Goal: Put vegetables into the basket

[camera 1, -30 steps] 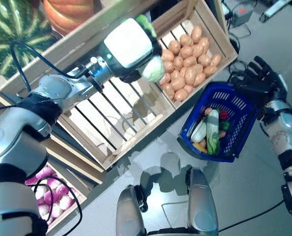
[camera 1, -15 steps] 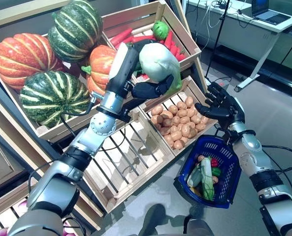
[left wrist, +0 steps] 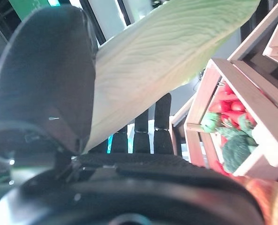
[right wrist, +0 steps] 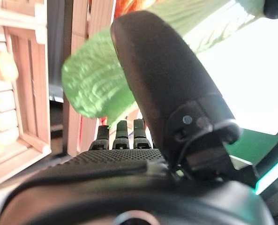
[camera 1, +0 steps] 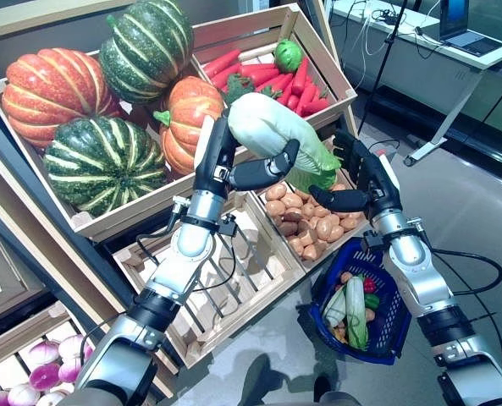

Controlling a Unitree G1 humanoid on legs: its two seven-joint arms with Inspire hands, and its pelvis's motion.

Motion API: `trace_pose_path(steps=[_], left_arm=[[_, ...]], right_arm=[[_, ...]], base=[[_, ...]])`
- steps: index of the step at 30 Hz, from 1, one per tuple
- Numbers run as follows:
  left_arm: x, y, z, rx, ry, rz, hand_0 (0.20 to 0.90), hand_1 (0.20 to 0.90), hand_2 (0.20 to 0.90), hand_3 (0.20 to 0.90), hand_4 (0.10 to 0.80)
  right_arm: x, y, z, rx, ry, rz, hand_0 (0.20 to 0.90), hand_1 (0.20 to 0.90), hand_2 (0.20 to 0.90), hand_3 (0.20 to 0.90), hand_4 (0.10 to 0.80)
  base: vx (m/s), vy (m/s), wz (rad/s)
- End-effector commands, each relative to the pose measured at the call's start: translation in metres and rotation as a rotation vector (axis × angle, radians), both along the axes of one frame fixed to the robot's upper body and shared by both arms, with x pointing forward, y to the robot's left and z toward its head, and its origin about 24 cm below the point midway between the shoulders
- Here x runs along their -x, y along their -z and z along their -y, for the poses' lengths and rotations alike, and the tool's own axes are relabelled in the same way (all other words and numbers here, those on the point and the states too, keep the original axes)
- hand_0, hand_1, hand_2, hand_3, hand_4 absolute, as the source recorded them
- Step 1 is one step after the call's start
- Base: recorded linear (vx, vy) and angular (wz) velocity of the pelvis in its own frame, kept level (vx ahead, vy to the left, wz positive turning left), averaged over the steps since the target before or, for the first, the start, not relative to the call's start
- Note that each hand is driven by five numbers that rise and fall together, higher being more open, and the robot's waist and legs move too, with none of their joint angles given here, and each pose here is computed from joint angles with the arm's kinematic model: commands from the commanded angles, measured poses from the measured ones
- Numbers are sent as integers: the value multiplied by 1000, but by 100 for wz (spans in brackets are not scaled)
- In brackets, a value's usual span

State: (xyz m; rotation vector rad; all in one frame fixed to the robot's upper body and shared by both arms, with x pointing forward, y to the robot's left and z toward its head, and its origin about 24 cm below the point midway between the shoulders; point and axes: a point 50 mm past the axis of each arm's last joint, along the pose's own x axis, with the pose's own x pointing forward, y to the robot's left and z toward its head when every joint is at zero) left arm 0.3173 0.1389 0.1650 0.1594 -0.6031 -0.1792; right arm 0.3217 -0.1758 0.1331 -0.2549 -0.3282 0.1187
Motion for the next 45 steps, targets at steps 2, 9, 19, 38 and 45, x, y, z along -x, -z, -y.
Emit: trace_pose_path(steps=[2, 9, 19, 38, 45], left_arm=[[7, -36, 1, -40, 21, 178, 300, 300, 300, 300, 400], [8, -30, 3, -172, 49, 168, 300, 300, 300, 300, 400], [9, -20, 14, -226, 119, 136, 300, 300, 300, 300, 400], [8, -29, 28, -203, 180, 145, 300, 300, 300, 300, 400], [9, -28, 32, -203, 230, 141, 300, 300, 300, 300, 400]], right_arm=[[15, -58, -16, 6, -83, 310, 900, 900, 900, 900, 800], [18, -65, -16, 131, -35, 346, 900, 900, 900, 900, 800], [12, -52, -33, 129, -223, 156, 900, 900, 900, 900, 800], [0, -7, -65, -77, -504, -207, 900, 900, 900, 900, 800], [5, 29, -84, -378, -781, -503, 900, 900, 900, 900, 800]], base=[[47, 9, 3], [12, 4, 2], [0, 0, 0], [1, 0, 0], [7, -7, 7]])
